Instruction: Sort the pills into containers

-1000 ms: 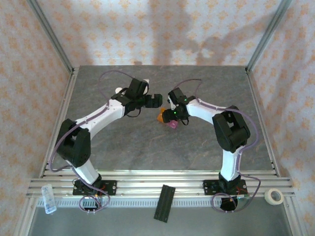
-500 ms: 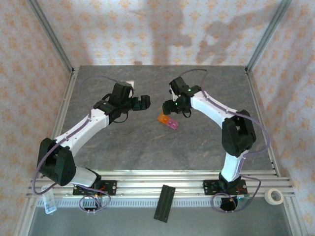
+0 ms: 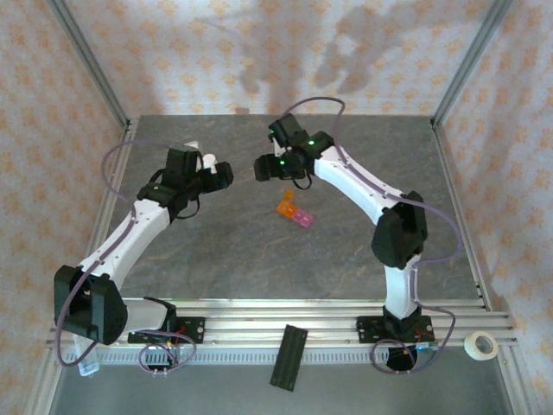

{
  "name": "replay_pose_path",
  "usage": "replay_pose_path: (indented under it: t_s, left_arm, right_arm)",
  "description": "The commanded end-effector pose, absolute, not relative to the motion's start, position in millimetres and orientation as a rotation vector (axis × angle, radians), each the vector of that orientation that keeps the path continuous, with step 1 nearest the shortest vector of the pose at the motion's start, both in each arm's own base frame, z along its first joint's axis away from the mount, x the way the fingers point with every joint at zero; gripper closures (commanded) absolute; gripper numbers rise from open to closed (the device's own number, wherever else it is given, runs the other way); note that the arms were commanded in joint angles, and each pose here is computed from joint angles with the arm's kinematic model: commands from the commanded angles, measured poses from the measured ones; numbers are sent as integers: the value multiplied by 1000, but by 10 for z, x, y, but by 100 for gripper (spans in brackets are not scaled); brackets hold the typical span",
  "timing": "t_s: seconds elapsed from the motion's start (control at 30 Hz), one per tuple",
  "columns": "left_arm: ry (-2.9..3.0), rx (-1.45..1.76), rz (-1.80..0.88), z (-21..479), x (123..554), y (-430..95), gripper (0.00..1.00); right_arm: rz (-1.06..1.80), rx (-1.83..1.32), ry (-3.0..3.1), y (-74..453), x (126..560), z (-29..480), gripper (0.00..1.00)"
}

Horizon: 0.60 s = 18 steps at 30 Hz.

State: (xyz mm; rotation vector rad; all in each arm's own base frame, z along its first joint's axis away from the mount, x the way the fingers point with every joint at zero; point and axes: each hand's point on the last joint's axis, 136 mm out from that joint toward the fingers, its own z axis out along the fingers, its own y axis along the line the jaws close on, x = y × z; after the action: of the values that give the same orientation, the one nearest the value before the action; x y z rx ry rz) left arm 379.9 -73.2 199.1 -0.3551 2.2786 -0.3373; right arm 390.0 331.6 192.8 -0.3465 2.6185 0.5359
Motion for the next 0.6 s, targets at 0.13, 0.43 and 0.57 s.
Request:
replay_pose_path:
  t_s: [0.13, 0.43, 0.57]
  left_arm:
    - [2301, -505, -289, 1857, 3949, -278, 0]
    - [2490, -397, -147, 1462, 4473, -209, 0]
    - [2521, -382, -116, 1317, 4762, -202, 0]
  right_arm:
    - [523, -306, 2610, 3661, 4195, 1868, 22]
    - [492, -201, 2580, 3539, 4362, 1886, 22]
    - [484, -158, 2592, 3327, 4342, 1838, 22]
